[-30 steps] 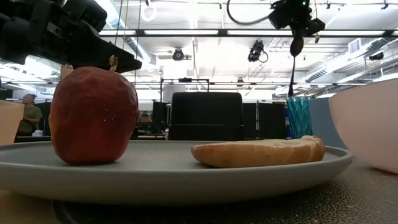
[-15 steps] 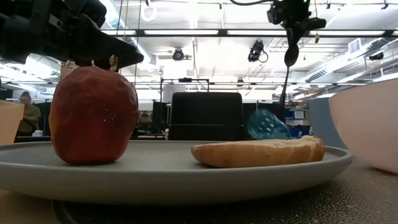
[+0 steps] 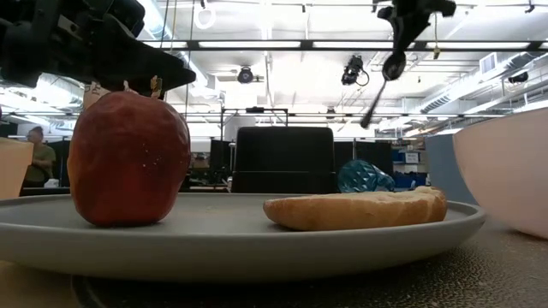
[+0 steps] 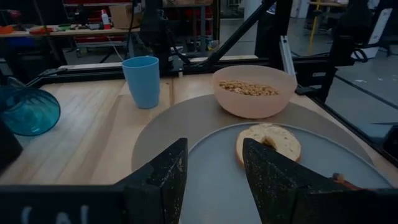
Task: Arrange a breakfast setting
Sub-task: Put the spoon on the gray placemat to the right side of the blue plate
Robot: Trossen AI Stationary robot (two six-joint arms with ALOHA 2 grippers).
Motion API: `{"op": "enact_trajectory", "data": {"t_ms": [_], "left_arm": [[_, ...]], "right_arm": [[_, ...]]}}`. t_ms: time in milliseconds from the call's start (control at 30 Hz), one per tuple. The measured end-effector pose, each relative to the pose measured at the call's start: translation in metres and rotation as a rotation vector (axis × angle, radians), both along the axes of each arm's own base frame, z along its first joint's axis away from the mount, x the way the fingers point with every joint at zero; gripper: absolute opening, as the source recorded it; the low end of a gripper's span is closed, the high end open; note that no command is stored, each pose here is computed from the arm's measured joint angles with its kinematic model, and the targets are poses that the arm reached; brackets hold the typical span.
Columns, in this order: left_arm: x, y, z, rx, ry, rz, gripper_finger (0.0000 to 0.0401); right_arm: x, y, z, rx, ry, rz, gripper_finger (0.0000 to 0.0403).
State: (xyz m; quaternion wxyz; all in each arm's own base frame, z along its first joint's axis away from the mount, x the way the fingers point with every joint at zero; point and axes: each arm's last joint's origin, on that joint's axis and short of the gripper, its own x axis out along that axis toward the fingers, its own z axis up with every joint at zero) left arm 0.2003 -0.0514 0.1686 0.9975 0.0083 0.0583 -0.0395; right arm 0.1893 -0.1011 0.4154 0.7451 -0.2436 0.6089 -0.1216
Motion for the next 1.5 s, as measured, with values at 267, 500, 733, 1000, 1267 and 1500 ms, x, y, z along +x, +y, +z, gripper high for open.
{"op": "enact_trajectory", "data": {"t_ms": [267, 500, 733, 1000, 1267, 1500], "left_arm": [[0.0, 0.0, 0.001, -0.002, -0.005, -0.002, 0.0162], [0.0, 0.0, 0.0, -0.008, 0.0, -0.002, 0.0162], [0.0, 0.0, 0.0, -0.004, 0.001, -0.002, 0.0162], [0.0, 0.0, 0.0, -0.004, 0.002, -0.002, 0.0162], [0.0, 0.0, -0.001, -0.002, 0.007, -0.002, 0.0162], [0.0, 0.0, -0.003, 0.007, 0.035, -0.002, 0.0162]], "right_arm": [[0.026, 0.017, -0.017, 0.327, -0.164, 0.135, 0.0012], [0.051, 0.03, -0.052, 0.433, -0.037, 0.204, 0.0012], [0.08, 0.044, -0.077, 0.515, 0.06, 0.264, 0.0012], [0.111, 0.056, -0.108, 0.654, 0.127, 0.334, 0.0012], [0.143, 0.071, -0.135, 0.772, 0.095, 0.486, 0.0012], [0.161, 0.091, -0.164, 0.764, 0.195, 0.608, 0.0012]]}}
